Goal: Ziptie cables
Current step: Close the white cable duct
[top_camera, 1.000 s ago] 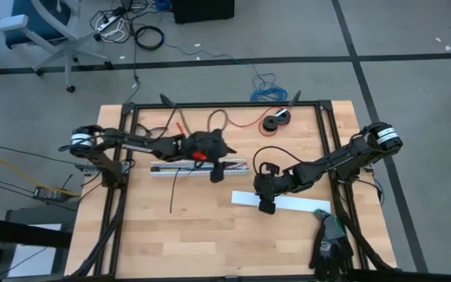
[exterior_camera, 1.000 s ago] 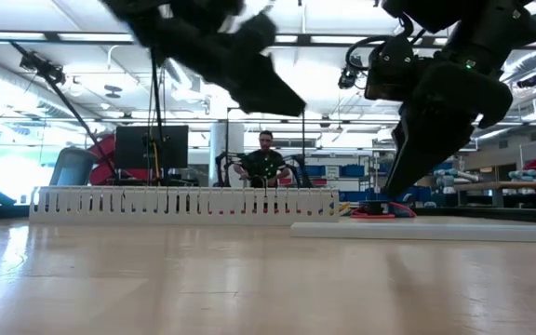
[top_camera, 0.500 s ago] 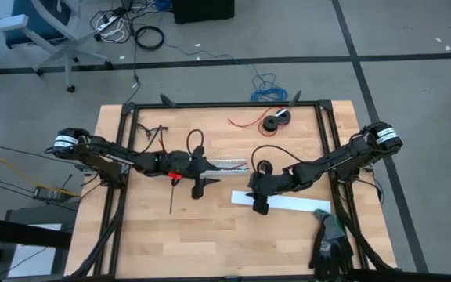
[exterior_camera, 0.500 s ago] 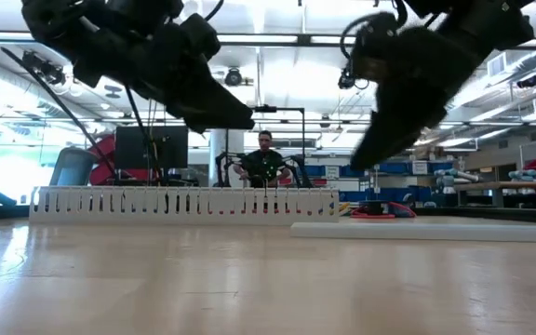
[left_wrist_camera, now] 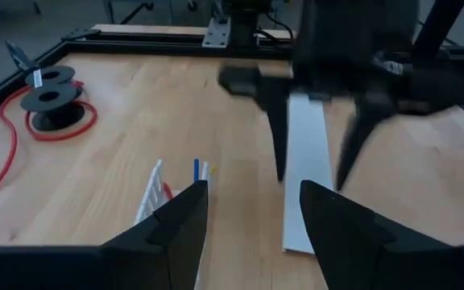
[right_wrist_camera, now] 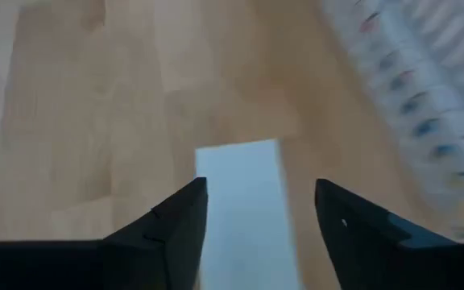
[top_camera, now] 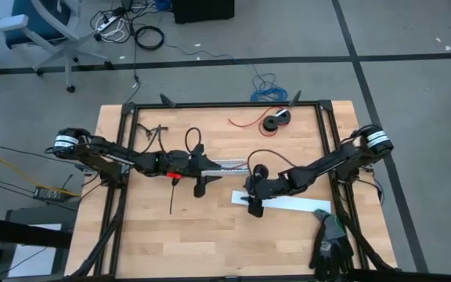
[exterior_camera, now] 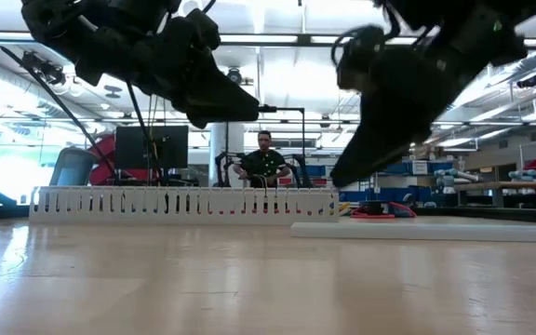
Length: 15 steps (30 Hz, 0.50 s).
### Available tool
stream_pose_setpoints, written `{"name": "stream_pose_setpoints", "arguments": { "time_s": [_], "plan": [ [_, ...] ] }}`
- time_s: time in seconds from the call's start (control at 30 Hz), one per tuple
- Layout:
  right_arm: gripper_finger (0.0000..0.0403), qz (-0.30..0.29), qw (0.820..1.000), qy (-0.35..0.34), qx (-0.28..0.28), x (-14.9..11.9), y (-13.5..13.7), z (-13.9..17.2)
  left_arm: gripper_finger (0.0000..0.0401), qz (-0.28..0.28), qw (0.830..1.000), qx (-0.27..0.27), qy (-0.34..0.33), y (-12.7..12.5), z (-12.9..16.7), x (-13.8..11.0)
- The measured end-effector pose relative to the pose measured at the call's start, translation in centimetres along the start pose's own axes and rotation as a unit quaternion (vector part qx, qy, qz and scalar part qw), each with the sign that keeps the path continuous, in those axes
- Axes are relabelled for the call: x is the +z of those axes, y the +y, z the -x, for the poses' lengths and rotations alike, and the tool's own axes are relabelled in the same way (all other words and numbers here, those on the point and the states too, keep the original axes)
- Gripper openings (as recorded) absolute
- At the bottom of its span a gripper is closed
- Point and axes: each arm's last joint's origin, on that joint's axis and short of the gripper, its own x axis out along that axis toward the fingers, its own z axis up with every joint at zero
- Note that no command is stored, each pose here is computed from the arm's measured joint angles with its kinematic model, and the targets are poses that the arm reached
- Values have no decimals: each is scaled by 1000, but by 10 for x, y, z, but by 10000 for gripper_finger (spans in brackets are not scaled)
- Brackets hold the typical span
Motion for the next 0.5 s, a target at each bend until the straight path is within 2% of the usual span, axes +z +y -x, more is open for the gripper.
{"name": "stream_pose_setpoints", "arguments": {
  "time_s": [0.13,0.2,0.3,0.5],
  "plan": [
    [251,17,999,6,51,-7,7,-16,209,9,1000,0,-1,0,0,0],
    [264,19,998,6,59,-8,9,-18,209,9,1000,-1,0,-1,0,0],
    [272,17,999,7,51,-9,8,-18,209,8,1000,-4,0,-3,0,0],
    [267,48,999,0,-2,-10,4,-18,209,9,1000,-6,0,-4,0,0]
  ]
}}
